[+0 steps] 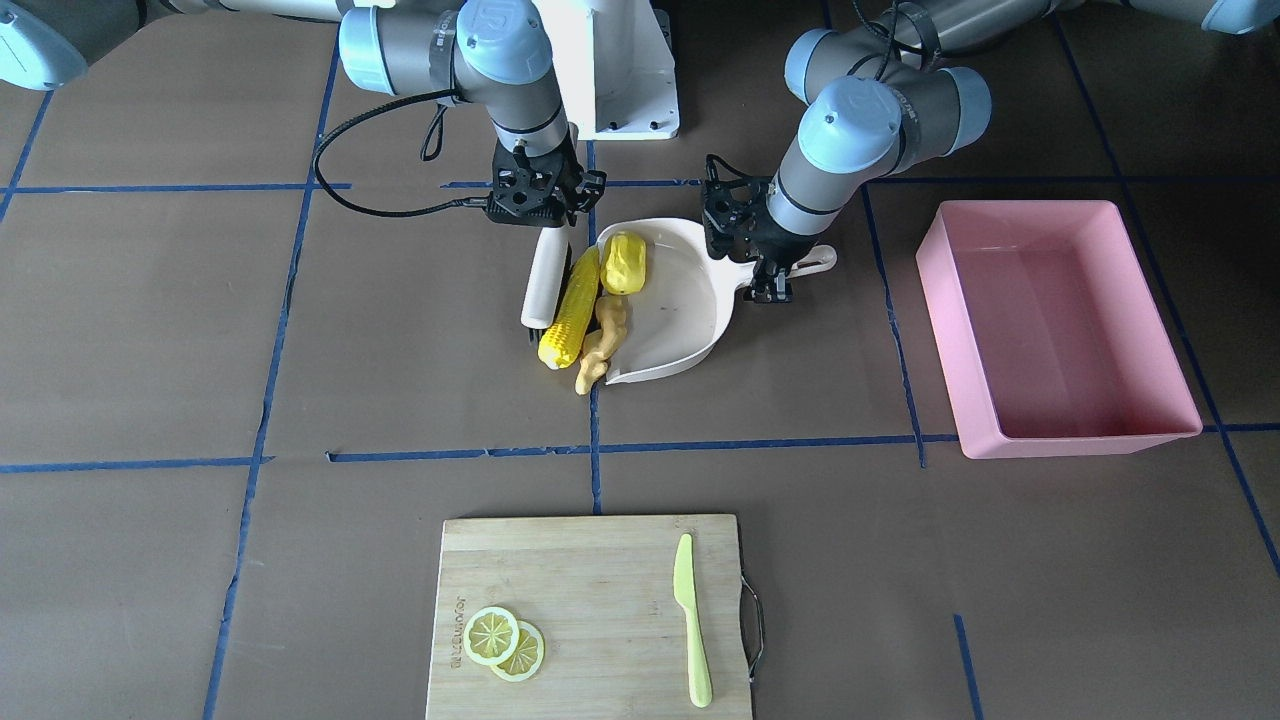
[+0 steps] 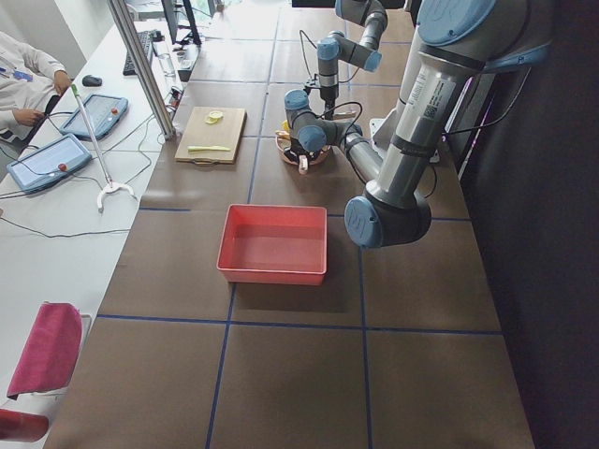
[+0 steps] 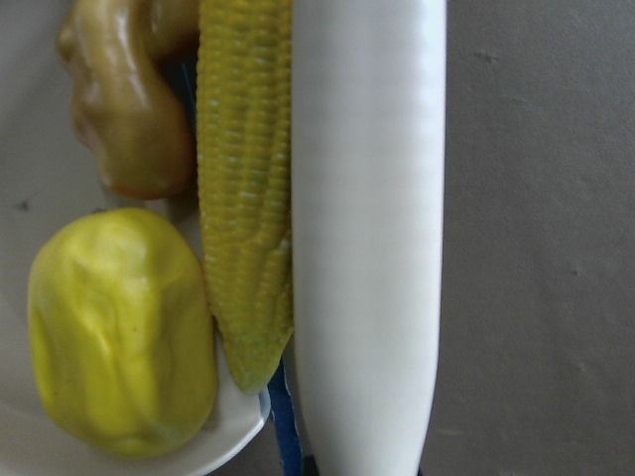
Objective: Sweep and dump trash into bin
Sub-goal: 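Push the produce deeper into the dustpan with the right gripper's brush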
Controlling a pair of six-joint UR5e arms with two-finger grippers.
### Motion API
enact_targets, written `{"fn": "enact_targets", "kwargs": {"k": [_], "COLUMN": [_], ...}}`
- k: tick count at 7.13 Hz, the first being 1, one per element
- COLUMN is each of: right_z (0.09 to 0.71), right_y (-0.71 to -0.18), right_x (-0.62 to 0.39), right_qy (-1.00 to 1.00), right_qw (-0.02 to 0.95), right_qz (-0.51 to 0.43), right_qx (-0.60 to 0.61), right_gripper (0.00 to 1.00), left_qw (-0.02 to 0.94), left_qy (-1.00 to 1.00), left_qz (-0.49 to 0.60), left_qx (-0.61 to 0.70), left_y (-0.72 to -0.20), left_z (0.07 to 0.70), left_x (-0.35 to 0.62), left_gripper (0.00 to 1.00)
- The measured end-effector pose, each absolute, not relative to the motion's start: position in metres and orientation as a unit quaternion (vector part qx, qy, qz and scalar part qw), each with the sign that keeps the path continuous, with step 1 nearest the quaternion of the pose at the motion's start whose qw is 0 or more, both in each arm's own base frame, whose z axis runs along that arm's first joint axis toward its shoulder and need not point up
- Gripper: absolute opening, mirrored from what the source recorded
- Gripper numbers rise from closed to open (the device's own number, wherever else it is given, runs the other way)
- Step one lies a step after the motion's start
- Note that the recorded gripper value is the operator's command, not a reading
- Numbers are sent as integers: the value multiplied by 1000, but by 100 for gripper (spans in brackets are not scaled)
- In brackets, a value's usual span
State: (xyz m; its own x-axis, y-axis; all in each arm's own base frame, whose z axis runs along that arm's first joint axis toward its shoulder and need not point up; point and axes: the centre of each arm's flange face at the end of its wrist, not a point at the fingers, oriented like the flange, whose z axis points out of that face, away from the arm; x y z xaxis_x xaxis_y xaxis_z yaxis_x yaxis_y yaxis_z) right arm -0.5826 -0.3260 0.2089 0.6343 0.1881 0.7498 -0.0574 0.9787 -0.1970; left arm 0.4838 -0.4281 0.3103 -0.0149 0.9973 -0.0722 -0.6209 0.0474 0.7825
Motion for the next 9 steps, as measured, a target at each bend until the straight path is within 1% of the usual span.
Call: {"fn": "enact_targets", "kwargs": {"k": [9], "right_z": [167], "right_y": [-338], "right_x": [-617], "right_qy": [-446], "right_qw": [891], "right_qz": [54], "right_qx": [-67], "right_gripper": [0], "left_qw": [643], "left_qy": [334], "left_qz": [629], "left_qx": [283], "left_y": [-427], "left_z": [309], "left_x": [483], "left_gripper": [1]}}
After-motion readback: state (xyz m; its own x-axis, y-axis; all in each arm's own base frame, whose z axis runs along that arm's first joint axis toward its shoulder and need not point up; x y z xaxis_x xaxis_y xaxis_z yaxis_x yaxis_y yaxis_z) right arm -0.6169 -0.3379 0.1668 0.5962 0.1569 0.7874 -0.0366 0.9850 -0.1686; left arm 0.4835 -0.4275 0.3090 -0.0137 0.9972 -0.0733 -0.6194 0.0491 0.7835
